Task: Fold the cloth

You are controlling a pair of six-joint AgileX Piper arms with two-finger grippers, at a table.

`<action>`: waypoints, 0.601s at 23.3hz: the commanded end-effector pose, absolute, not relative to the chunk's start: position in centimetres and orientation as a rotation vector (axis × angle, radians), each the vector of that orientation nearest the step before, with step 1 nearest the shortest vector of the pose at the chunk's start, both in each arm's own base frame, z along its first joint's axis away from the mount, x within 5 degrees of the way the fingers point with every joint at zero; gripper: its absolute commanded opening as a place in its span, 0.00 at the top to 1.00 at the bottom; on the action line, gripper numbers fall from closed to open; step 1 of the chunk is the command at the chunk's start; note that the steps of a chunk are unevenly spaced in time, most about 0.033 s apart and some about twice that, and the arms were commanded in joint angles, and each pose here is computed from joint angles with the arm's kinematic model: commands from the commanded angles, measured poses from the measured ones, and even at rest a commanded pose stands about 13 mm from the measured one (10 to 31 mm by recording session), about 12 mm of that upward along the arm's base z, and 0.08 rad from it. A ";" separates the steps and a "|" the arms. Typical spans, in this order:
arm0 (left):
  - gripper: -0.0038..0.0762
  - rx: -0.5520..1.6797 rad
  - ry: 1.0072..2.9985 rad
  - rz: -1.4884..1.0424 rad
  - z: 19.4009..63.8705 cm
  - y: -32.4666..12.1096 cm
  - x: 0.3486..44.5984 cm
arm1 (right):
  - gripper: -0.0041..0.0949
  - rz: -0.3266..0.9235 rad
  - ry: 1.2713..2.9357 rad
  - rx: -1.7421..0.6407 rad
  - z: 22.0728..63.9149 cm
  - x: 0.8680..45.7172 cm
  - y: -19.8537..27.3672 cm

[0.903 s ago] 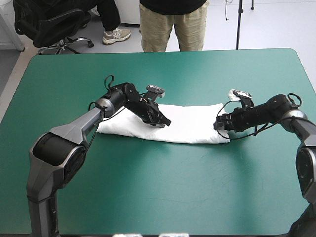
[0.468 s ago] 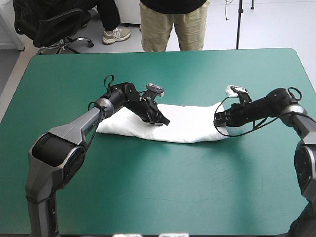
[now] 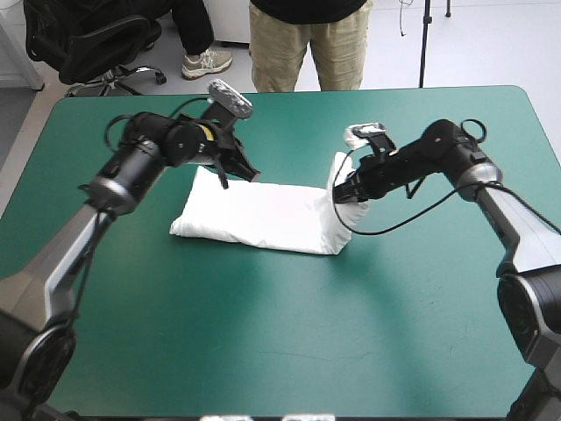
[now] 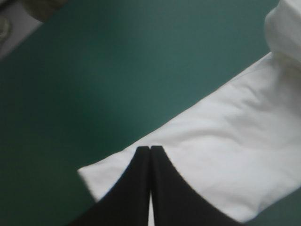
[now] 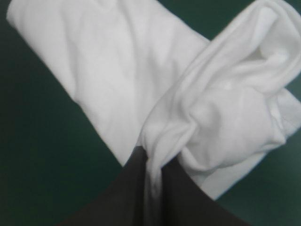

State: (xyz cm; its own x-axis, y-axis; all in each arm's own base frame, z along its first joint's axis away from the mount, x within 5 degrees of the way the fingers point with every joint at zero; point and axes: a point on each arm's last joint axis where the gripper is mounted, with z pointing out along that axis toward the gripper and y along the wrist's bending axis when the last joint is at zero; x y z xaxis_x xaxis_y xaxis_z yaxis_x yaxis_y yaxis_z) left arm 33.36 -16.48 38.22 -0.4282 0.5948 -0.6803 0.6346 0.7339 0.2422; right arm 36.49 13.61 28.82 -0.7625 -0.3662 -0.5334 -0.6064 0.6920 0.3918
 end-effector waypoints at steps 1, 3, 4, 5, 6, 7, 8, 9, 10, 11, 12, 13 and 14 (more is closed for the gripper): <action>0.97 0.858 2.025 0.065 44.7 -13.3 28.9 | 0.97 0.778 2.326 -0.859 34.4 34.5 17.6; 0.97 0.815 2.055 0.081 45.9 -12.0 26.9 | 0.97 0.744 2.282 -0.902 35.6 34.2 19.9; 0.97 0.802 2.070 0.084 46.3 -11.6 26.2 | 0.97 0.731 2.266 -0.912 36.1 34.2 21.0; 0.97 0.797 2.084 0.089 46.7 -11.2 25.4 | 0.97 0.725 2.256 -0.921 36.6 34.3 22.0; 0.97 0.794 2.097 0.089 47.0 -10.8 24.7 | 0.97 0.724 2.247 -0.931 36.9 34.4 22.8; 0.97 0.787 2.112 0.088 47.5 -10.2 23.6 | 0.97 0.736 2.226 -0.960 37.4 34.7 24.8; 0.97 0.779 2.117 0.085 47.6 -10.0 23.2 | 0.97 0.745 2.210 -0.962 37.9 35.0 25.6; 0.97 0.757 2.120 0.076 47.9 -9.8 22.7 | 0.97 0.773 2.185 -0.977 38.1 35.6 27.6; 0.97 0.755 2.115 0.075 48.0 -9.7 22.5 | 0.97 0.785 2.186 -0.983 37.8 36.0 28.4; 0.97 0.758 2.123 0.079 47.9 -9.6 22.5 | 0.97 0.811 2.175 -0.994 37.6 36.5 30.2; 0.97 0.760 2.134 0.081 47.9 -9.6 22.5 | 0.97 0.823 2.174 -1.009 37.4 36.5 31.0; 0.97 0.767 2.160 0.085 47.6 -9.6 22.4 | 0.97 0.837 2.170 -1.045 36.8 36.7 32.6; 0.97 0.769 2.168 0.088 47.6 -9.5 22.4 | 0.97 0.845 2.166 -1.047 36.7 36.8 33.0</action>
State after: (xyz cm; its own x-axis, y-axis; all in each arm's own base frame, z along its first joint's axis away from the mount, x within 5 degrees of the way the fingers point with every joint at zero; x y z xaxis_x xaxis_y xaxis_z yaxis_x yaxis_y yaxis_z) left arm 23.33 -9.98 45.89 -0.5233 0.5801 -0.6242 0.5239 0.7967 0.3013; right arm 37.90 32.18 32.82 -0.5759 -0.5117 -0.6376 -0.7943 0.5350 0.2880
